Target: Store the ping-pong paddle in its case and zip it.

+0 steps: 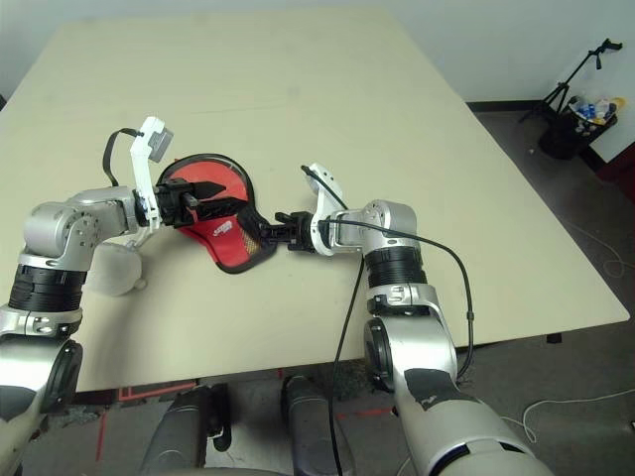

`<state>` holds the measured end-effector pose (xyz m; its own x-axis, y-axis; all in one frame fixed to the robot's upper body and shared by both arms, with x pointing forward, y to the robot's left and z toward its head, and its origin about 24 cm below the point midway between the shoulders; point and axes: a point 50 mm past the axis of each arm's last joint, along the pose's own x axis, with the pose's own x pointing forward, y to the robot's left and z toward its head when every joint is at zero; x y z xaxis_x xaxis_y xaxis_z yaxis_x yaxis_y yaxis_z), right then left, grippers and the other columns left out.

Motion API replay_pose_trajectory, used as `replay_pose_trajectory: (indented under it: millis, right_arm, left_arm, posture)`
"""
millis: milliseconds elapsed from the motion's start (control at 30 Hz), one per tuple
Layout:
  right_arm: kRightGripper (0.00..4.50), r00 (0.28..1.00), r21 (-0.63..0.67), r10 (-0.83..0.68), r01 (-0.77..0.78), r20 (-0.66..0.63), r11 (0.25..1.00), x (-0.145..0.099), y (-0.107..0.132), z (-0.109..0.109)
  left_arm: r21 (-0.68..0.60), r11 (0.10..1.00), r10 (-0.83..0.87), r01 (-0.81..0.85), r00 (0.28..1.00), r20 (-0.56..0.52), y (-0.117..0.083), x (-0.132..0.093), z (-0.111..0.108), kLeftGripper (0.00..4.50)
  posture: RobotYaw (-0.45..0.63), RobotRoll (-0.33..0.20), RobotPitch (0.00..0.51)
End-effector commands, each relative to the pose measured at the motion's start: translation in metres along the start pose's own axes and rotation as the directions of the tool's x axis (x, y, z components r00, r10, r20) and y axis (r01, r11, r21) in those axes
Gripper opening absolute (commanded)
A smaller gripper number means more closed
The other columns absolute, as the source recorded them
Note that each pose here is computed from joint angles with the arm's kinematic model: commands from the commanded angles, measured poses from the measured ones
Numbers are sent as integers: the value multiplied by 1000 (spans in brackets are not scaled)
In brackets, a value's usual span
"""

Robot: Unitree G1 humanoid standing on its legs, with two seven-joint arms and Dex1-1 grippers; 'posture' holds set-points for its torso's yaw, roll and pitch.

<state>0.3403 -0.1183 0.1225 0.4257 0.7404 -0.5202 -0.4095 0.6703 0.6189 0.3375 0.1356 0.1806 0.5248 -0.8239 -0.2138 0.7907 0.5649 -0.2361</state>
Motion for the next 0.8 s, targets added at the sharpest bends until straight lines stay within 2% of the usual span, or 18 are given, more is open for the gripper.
replay_pose_trajectory:
  millis: [33, 300, 500, 633, 800]
  right_arm:
    - [17, 992, 39, -52, 57, -116, 998, -9, -4, -29]
    - [17, 998, -43, -56, 54, -36, 998, -44, 1, -53]
    - [17, 998, -73, -47, 44, -30, 996, -75, 4, -84]
    - [17, 998, -53, -65, 64, -23, 997, -88, 7, -97]
    - [17, 995, 25, -98, 97, 21, 995, -98, 17, -103]
  left_arm:
    - [-10, 1000, 1, -1, 1000, 7, -1, 0, -2, 4500]
    - [-17, 1000, 8, -8, 1000, 7, 1, 1, -5, 4500]
    - [-17, 1000, 5, -5, 1000, 8, 3, 3, -4, 4500]
    - [-15, 1000, 0, 0, 1000, 6, 4, 4, -4, 4500]
    - [-10, 1000, -5, 5, 1000, 2, 6, 5, -2, 4500]
  posture:
    - [11, 0, 178]
    - [-20, 0, 184]
    - [-51, 0, 187]
    - [-73, 0, 188]
    - [-96, 0, 191]
